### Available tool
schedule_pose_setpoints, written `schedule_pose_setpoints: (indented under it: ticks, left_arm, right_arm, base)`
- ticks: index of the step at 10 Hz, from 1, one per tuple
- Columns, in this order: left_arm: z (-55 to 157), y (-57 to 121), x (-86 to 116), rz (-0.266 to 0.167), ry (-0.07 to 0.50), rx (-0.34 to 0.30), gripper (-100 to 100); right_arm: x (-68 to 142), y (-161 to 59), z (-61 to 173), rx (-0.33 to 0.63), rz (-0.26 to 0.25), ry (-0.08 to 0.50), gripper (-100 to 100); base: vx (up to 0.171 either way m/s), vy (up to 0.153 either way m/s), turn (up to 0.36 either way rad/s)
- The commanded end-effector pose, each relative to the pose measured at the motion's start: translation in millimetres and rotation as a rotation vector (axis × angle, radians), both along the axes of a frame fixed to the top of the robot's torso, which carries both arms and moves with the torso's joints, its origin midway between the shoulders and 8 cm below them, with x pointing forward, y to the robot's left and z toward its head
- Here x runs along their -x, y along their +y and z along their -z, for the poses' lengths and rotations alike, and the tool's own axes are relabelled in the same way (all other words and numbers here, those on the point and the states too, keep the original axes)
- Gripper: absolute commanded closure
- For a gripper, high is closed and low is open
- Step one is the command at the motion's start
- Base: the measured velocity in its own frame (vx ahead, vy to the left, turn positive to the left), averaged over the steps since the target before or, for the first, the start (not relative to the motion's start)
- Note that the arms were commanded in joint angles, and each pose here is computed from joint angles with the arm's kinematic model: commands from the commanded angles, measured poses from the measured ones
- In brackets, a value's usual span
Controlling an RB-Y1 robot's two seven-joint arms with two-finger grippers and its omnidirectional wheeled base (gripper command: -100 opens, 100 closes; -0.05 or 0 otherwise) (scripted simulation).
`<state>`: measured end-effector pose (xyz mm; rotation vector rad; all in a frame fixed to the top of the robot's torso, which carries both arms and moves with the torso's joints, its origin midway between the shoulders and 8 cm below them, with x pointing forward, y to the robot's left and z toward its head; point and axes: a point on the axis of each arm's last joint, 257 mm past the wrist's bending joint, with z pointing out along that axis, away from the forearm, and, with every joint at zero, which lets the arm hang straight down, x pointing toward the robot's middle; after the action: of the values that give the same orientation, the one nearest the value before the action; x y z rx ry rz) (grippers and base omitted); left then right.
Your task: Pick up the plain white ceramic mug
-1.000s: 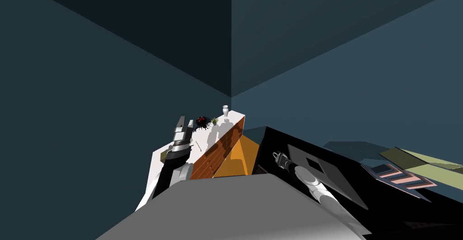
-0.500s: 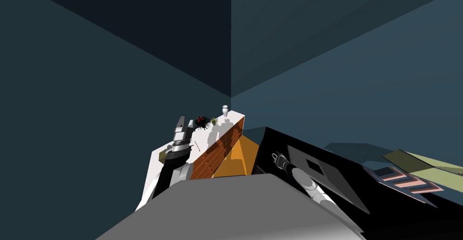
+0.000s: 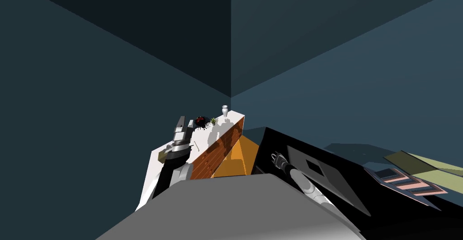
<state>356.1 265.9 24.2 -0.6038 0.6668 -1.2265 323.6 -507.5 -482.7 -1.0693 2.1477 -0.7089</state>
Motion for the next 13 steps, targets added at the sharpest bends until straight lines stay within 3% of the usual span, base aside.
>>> schedule_pose_setpoints:
  ticks: [1,2,4,5,6,10,11,12,13]
  left_arm:
    - [0,0.0,0,0.000,0.000,0.000,0]
    - [0,0.0,0,0.000,0.000,0.000,0]
    - [0,0.0,0,0.000,0.000,0.000,0]
    - [0,0.0,0,0.000,0.000,0.000,0]
    - [0,0.0,0,0.000,0.000,0.000,0]
    - [0,0.0,0,0.000,0.000,0.000,0]
    - [0,0.0,0,0.000,0.000,0.000,0]
    - [0,0.0,0,0.000,0.000,0.000,0]
    - [0,-0.1,0,0.000,0.000,0.000,0]
  right_arm:
    - [-1,3,-1,-0.023,0.020,-0.012,-100]
    - [1,17,-3,-0.002,-0.005,-0.027,-100]
    - [-3,19,-6,-0.041,0.024,-0.045,-100]
    - [-2,18,-6,-0.027,0.012,-0.040,-100]
    - [-2,18,-6,-0.031,0.016,-0.042,100]
    - [-5,15,-9,-0.025,0.017,-0.049,100]
    - [-5,15,-9,-0.024,0.016,-0.049,0]
    - [-4,4,-4,-0.038,0.030,-0.021,100]
    - [-1,3,-1,-0.031,0.027,-0.014,100]
  base:
    - [0.005,-0.031,0.000]
    - [0.013,-0.044,0.024]
    - [0.003,-0.040,0.014]
    - [0.000,-0.008,0.001]
    - [0.000,0.000,0.000]
    - [0.001,-0.002,-0.001]
    - [0.000,0.000,0.000]
    - [-0.005,0.044,-0.030]
    - [-0.013,0.069,-0.015]
